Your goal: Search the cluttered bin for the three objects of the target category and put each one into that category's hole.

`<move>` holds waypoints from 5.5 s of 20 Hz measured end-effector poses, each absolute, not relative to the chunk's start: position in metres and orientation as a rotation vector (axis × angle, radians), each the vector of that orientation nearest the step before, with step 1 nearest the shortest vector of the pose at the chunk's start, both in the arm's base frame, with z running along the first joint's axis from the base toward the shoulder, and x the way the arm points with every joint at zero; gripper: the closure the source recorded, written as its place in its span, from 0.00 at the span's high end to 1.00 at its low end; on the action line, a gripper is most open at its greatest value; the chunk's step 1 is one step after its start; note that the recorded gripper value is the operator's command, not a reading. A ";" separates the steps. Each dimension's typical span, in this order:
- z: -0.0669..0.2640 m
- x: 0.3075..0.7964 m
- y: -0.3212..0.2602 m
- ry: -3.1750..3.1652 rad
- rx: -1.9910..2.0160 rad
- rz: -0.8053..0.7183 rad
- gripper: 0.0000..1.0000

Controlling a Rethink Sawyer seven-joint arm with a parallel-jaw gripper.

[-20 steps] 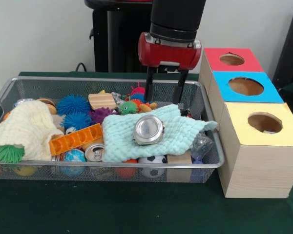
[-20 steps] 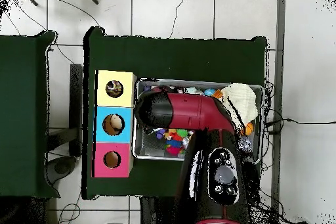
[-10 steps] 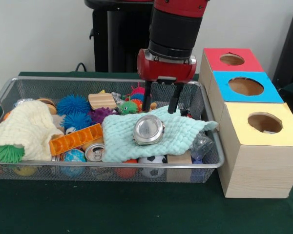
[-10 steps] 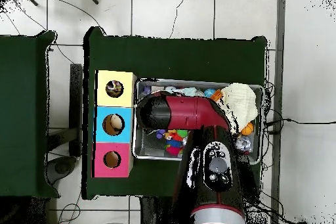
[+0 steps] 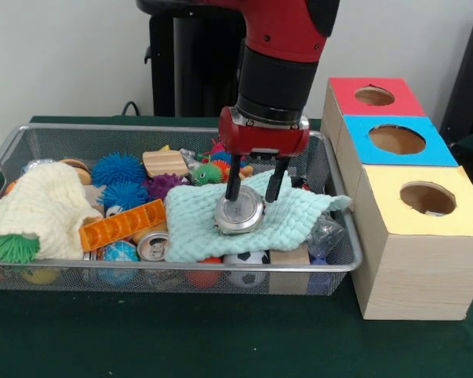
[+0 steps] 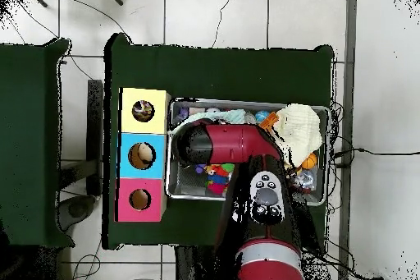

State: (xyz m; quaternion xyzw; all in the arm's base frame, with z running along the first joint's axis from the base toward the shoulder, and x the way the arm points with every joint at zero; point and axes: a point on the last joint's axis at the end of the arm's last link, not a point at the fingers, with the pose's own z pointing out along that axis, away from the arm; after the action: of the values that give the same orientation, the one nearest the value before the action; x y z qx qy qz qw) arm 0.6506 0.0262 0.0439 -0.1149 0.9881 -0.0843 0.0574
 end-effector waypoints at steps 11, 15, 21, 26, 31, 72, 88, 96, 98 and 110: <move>0.018 0.642 0.027 3.011 -0.375 -0.253 1.00; 0.013 0.645 0.027 3.000 -0.377 -0.253 1.00; 0.002 0.654 0.023 2.975 -0.373 -0.257 1.00; -0.008 0.663 0.010 2.955 -0.364 -0.272 1.00; -0.011 0.663 0.008 2.957 -0.364 -0.274 1.00; 0.155 0.660 -0.151 2.815 0.086 -0.027 0.00; 0.159 0.632 -0.115 2.875 -0.070 -0.006 0.00; 0.179 0.599 -0.149 2.914 -0.068 -0.076 0.00; 0.185 0.593 -0.161 2.910 -0.045 -0.090 0.00; 0.215 0.580 -0.220 2.858 0.054 -0.147 0.00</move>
State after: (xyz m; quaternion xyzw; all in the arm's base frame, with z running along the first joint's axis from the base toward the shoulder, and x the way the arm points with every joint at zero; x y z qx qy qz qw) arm 0.5796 -0.2198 0.2149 0.0187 0.9888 -0.0510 0.1392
